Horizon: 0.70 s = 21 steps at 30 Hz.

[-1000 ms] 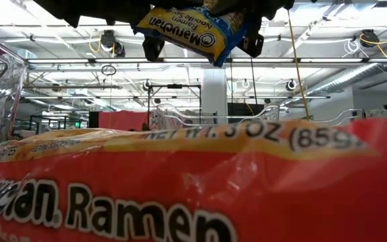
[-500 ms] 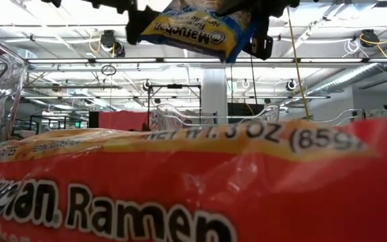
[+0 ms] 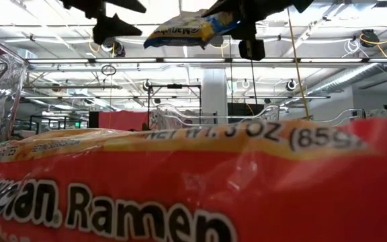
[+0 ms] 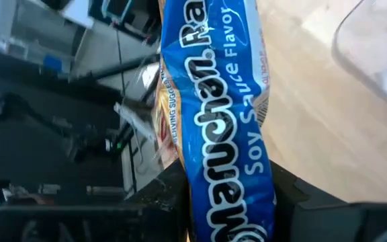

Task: Sort Maruchan noodles
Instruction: Stack the blue noodle pack on top of the other blue noodle pack into the top left transparent bin

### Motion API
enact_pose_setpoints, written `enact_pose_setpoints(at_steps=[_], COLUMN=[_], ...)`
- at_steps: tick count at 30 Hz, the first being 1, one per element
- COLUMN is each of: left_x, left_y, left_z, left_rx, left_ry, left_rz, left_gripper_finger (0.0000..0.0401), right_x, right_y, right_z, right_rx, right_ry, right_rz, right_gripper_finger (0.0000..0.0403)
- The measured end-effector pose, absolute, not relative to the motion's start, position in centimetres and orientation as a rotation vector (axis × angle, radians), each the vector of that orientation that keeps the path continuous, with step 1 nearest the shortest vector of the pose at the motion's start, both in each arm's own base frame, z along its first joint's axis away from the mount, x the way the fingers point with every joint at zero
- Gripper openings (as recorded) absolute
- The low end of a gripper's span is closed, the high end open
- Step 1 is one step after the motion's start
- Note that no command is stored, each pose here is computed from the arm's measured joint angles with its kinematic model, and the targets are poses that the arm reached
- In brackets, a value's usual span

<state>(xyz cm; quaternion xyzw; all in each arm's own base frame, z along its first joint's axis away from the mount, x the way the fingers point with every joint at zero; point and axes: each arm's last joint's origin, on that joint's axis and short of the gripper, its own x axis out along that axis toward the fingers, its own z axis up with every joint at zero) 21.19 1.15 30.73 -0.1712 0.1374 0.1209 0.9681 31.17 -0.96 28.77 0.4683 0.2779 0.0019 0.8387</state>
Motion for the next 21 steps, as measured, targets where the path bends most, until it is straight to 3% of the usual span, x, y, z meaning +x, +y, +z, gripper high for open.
enact_pose_setpoints(at_steps=[10,21], left_x=[18.0,18.3], left_y=[1.8,2.0], left_z=[30.0,29.3], left_rx=[-0.327,-0.367], left_ry=[0.460,0.497], left_rz=[0.297,0.397], left_gripper_finger=[0.0280,0.0280], right_x=[30.6,27.9], right_y=[-6.4,-12.0], right_z=[31.3,31.8], right_rx=[1.029,1.026], right_ry=[0.545,0.587], right_rz=[-0.039,0.067], right_gripper_finger=[0.0106,0.0106])
